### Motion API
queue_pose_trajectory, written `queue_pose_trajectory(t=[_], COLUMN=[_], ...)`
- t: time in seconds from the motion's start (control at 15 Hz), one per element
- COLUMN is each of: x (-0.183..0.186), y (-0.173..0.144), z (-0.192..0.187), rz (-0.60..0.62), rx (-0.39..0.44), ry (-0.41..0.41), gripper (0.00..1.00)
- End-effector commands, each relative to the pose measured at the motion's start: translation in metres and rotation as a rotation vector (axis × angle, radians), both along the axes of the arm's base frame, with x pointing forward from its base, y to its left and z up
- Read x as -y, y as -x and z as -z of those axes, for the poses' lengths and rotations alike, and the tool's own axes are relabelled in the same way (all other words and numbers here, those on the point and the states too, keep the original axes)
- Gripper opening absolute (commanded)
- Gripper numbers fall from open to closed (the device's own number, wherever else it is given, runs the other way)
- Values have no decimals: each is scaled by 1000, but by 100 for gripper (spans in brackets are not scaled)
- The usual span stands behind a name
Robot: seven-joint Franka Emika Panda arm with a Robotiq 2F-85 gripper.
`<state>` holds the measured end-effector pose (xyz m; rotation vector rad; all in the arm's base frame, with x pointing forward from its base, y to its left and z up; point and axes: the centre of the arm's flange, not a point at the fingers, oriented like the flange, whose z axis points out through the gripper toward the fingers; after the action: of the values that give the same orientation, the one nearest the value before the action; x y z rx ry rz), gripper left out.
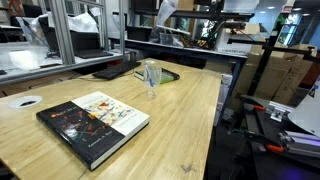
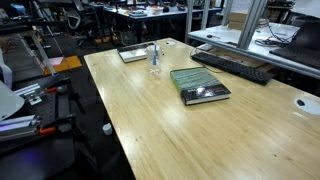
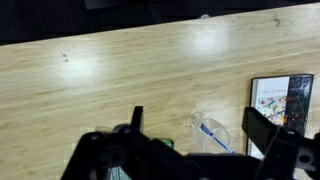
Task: Put the marker in the glass on the table
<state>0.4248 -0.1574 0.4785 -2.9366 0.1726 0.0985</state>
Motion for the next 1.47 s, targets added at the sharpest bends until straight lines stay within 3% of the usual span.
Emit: queue_pose_trajectory(t=[0.0,0.87,1.07,1.4], x=[0,1,-7,-19], y=[0,-1,-5,-15], z=[-1,-3,6,23], rz=[0,1,-86,-341], rx=[4,8,9,87], ry=[1,3,43,128], gripper=[100,100,100,100])
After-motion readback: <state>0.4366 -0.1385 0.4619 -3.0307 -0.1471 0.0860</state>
